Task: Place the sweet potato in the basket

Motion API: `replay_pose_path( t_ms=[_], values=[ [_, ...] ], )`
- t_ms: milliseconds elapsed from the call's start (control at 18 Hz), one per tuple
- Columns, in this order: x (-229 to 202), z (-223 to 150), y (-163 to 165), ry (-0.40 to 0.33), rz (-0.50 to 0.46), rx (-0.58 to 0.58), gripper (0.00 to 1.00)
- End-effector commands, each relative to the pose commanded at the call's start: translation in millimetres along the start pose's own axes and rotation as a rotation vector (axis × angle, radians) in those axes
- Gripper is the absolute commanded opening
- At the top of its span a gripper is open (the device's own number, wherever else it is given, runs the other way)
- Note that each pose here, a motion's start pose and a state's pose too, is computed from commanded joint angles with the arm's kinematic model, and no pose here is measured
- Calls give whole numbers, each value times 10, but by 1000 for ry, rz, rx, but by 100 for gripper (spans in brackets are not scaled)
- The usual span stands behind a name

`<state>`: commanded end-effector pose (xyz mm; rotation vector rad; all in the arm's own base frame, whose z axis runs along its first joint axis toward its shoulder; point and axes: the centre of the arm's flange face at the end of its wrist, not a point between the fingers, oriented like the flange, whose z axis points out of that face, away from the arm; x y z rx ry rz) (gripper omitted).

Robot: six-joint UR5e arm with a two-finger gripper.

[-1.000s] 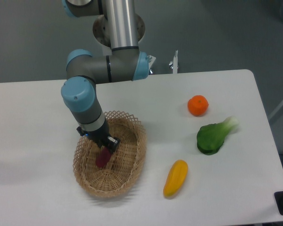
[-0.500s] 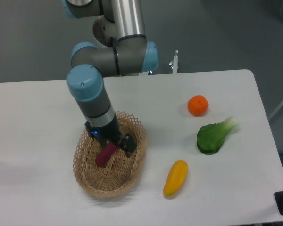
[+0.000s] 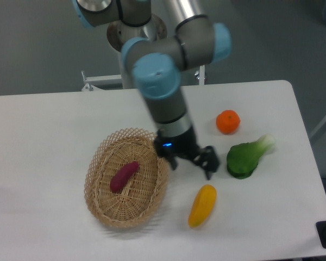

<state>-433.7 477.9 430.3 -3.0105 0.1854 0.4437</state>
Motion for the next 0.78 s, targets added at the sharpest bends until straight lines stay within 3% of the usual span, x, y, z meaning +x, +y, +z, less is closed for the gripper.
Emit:
replay_pose_path(
  t_ms=[389,778],
  values=[
    [-524,-73,709,65,204,11,100],
    [-589,-50,829,69,223,5,100]
  ],
)
